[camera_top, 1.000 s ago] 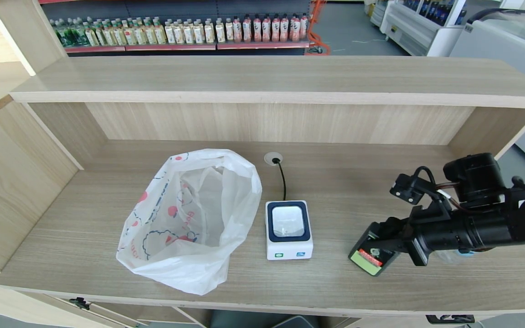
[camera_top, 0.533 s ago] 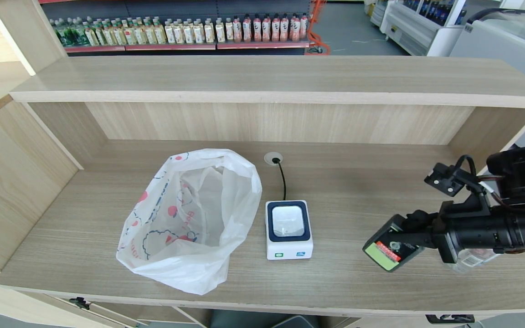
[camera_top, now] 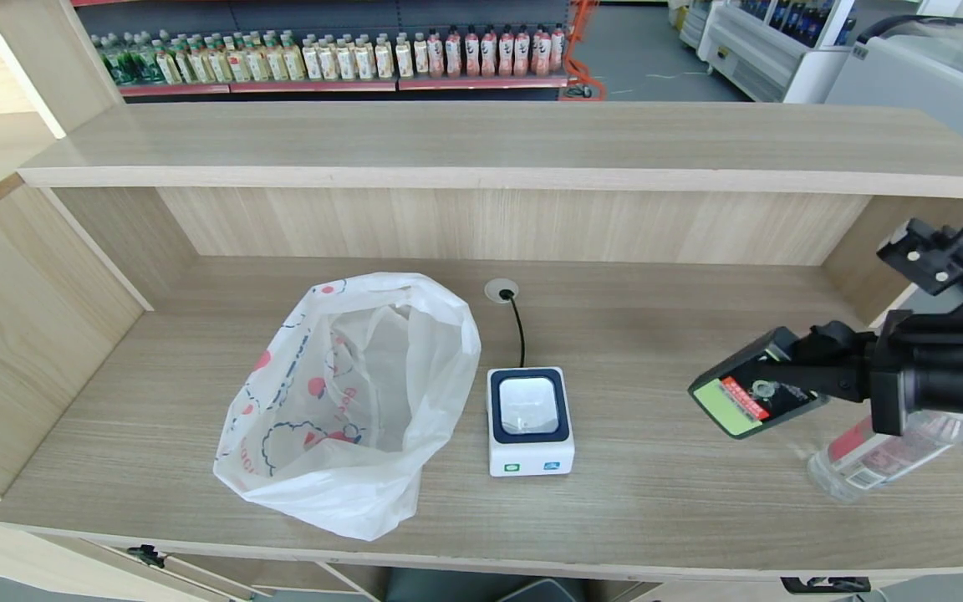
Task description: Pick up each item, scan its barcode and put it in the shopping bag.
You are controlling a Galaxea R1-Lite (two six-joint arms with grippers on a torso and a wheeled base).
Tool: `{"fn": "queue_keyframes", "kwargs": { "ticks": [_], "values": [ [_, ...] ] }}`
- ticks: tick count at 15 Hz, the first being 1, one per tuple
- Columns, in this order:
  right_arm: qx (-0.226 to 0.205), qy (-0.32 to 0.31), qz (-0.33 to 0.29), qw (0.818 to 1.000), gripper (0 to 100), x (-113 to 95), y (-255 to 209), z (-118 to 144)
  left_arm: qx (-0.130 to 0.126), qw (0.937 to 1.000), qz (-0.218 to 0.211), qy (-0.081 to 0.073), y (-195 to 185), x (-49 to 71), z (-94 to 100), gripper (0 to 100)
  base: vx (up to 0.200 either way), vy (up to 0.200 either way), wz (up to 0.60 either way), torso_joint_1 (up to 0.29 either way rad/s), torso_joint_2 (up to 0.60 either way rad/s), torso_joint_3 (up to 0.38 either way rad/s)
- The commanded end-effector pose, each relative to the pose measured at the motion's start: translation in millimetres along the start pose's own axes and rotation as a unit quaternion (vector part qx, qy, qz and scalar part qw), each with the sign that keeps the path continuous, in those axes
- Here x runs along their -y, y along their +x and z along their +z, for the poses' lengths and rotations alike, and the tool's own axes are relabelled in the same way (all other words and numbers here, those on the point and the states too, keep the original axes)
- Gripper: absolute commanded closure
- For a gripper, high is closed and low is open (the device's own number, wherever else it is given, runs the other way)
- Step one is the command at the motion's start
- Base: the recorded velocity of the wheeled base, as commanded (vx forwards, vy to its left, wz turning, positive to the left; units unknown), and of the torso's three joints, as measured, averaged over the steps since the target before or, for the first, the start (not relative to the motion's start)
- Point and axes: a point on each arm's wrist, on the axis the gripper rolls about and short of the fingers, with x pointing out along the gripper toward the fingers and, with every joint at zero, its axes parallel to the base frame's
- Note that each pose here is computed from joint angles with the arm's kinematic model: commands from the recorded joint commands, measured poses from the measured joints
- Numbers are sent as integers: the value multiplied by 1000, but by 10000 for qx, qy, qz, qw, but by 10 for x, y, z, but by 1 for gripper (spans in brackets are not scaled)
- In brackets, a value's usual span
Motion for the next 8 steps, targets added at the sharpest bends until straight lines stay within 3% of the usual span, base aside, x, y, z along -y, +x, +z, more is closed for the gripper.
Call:
{"fn": "queue_keyframes", "kwargs": {
  "ticks": [1,3,4,6,7,8],
  "values": [
    [789,-491,-287,9953,100,-271,-500,254,3,10000,7,-1,0,0,0,0,0,0,0,0,0,0],
    [1089,-1712,-409,9783,100,-430,-702,327,3,10000,-1,-1,0,0,0,0,0,0,0,0,0,0],
    [1137,-2642,-583,9560,100,-473,-780,340,3,10000,7,-1,0,0,0,0,0,0,0,0,0,0],
    [1182,-4484,-866,8817,100,-551,-907,345,3,10000,7,-1,0,0,0,0,0,0,0,0,0,0],
    [1377,-5111,-663,8458,100,-583,-917,356,3,10000,7,-1,0,0,0,0,0,0,0,0,0,0],
    [1716,-5887,-296,7894,100,-614,-894,366,3,10000,7,-1,0,0,0,0,0,0,0,0,0,0]
  ]
}}
